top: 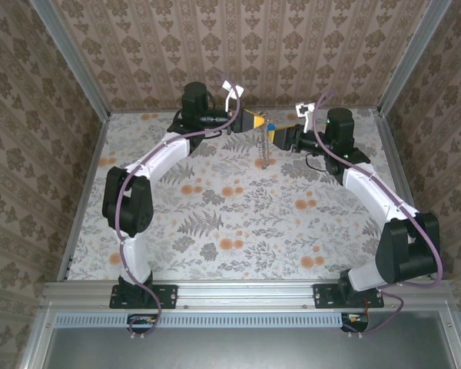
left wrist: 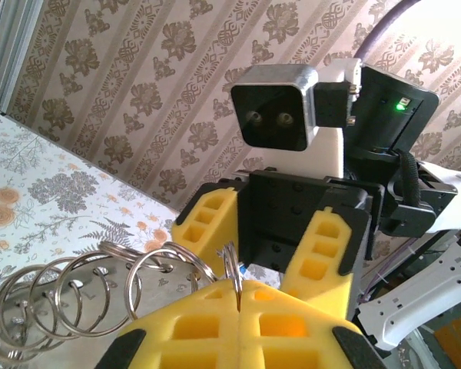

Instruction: Put the keys on the keyring

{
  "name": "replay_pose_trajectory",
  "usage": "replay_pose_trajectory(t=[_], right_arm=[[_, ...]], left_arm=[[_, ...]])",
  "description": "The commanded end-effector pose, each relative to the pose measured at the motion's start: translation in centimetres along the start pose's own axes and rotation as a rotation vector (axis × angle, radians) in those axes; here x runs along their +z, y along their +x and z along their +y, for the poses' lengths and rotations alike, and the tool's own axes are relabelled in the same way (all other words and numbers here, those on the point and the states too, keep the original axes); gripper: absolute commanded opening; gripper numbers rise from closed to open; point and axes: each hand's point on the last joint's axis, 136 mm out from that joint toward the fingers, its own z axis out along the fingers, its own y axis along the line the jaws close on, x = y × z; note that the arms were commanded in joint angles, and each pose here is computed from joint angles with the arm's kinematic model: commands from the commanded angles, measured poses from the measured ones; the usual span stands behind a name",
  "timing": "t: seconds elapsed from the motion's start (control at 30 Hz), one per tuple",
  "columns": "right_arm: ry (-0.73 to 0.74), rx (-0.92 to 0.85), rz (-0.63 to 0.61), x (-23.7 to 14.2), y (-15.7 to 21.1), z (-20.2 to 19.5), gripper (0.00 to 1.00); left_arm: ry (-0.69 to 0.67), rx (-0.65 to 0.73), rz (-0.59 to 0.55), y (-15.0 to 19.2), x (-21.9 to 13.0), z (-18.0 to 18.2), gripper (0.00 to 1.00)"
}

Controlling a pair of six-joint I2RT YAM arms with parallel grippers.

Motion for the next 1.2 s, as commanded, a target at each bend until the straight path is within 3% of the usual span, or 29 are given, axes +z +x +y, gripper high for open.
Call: replay_pose_trajectory(t=[0.0, 0.1, 0.3, 0.37, 0.7, 1.17], right_arm=[[-0.001, -0.057, -0.016, 0.6, -1.4, 0.4, 0.49], [-0.003, -0.06, -0.011, 0.7, -1.5, 0.4, 0.42], [-0.063, -0.072, 0.005, 0.5, -1.2, 1.7, 0.05], [-0.086, -0.074, 0.018, 0.4, -0.8, 2.3, 0.0], [-0.131, -0.064, 0.072, 1.7, 0.8, 4.0, 0.0], [-0.179, -0.005, 0.011, 3.4, -0.9, 4.5, 0.0]], left_arm=[[0.04, 0.106, -0.032, -3.0, -0.4, -4.3, 0.0], [0.045, 0.112, -0.031, -3.0, -0.4, -4.5, 0.0], [0.038, 0.114, -0.04, -3.2, -0.5, -4.3, 0.0], [0.032, 0.116, -0.049, -3.4, -0.5, -4.3, 0.0], [0.026, 0.105, -0.104, -3.7, -0.5, -3.8, 0.0], [0.041, 0.097, -0.095, -2.5, 0.2, -4.2, 0.0]])
